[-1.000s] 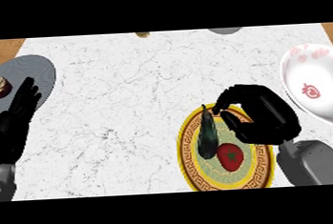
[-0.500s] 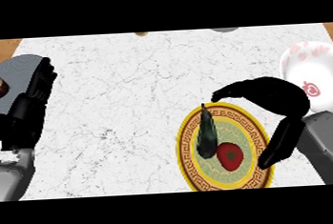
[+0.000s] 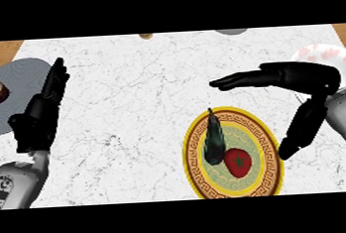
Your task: Pick the tomato from the plate and place it in the bowl
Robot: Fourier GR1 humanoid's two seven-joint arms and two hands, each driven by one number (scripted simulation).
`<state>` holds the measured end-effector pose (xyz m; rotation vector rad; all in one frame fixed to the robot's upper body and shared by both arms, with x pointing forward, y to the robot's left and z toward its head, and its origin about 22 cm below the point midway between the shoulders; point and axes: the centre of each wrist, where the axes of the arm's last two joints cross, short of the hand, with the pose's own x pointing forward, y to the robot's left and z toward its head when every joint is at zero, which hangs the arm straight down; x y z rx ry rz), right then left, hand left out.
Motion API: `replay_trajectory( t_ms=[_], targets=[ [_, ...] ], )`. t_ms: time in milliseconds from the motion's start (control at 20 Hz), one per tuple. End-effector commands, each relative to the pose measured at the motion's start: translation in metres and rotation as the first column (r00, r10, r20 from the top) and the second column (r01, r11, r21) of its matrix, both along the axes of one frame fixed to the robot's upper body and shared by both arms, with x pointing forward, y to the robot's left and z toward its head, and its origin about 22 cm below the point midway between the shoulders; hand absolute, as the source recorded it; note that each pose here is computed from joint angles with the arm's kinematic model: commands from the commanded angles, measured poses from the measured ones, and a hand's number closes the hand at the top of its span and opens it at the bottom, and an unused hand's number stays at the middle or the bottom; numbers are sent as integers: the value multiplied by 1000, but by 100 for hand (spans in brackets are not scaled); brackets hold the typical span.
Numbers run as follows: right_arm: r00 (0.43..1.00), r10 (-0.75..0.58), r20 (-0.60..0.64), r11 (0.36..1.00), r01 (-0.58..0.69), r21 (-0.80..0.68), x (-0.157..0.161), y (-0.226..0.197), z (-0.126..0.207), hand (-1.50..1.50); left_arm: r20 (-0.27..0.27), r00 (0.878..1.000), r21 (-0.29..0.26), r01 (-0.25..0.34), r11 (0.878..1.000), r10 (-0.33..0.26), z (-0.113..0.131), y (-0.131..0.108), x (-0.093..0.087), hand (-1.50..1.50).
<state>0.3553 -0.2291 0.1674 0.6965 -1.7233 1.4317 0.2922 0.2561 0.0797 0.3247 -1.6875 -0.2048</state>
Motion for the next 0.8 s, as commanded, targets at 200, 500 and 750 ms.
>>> replay_trajectory(
  t_ms=[200, 500, 750],
  targets=[
    [950, 299, 89, 934, -273, -233, -6, 31, -6, -150, 5, 1000, 15, 7, 1000, -7, 4, -10, 4, 0],
    [895, 430, 123, 865, -369, -338, -23, 52, -40, -150, -1, 1000, 16, -20, 1000, 20, 3, -16, 2, 0],
    [866, 477, 149, 811, -369, -454, -20, 43, -65, -150, -12, 1000, 8, -27, 1000, 27, 12, -8, 1, 0]
  ],
)
